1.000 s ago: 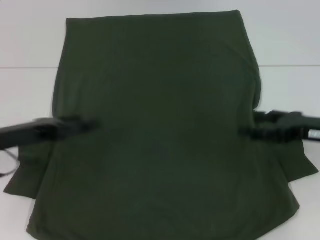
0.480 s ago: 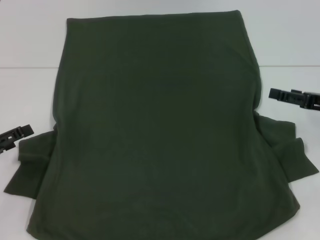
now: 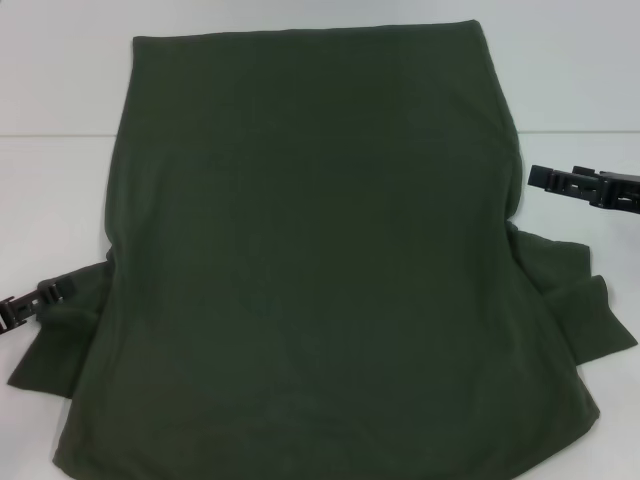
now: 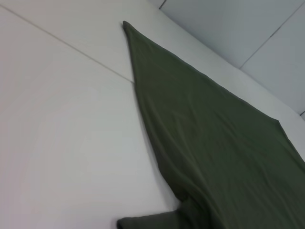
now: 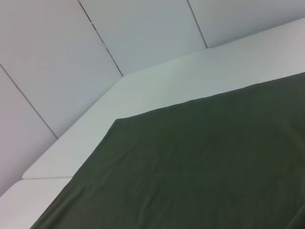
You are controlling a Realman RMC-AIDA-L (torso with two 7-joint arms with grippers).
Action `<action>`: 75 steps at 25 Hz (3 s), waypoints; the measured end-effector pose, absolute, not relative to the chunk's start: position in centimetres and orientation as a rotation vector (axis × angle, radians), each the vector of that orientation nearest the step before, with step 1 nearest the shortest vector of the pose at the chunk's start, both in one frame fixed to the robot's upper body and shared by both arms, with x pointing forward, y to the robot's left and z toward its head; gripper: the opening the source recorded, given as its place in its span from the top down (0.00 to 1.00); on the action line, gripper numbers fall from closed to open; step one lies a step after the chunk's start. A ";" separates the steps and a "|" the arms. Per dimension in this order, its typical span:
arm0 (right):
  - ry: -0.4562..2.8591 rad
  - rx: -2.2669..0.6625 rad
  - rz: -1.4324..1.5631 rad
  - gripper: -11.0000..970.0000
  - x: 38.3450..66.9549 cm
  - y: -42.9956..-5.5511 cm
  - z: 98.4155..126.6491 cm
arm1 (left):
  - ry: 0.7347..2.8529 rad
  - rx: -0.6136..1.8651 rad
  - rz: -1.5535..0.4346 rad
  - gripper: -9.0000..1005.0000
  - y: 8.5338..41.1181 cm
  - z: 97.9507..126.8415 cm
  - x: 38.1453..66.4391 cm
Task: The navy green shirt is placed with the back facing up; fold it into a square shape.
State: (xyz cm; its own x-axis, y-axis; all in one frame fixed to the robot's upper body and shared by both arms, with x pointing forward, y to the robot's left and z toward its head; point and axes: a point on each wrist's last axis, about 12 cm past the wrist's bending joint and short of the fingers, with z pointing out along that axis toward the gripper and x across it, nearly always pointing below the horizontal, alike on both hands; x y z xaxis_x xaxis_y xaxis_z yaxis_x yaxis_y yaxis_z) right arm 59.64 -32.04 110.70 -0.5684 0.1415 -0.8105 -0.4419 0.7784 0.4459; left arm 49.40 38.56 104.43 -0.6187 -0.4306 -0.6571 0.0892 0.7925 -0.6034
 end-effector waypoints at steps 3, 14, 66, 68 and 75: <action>2.039 -0.223 0.796 0.02 59.5 -32.0 110.6 | 2.116 -0.259 -0.763 0.07 38.6 104.3 49.3; 2.047 -0.208 0.807 0.02 59.2 -32.1 110.2 | 2.074 -0.224 -0.887 0.07 37.2 104.7 49.0; 2.026 -0.149 0.820 0.02 58.4 -33.3 110.0 | 2.130 -0.266 -0.774 0.44 37.2 103.5 49.5; 2.027 -0.149 0.820 0.02 58.4 -33.3 110.0 | 2.138 -0.261 -0.772 0.49 37.2 103.4 49.4; 2.027 -0.149 0.819 0.02 58.3 -33.3 110.0 | 2.163 -0.215 -0.742 0.80 37.1 103.4 49.6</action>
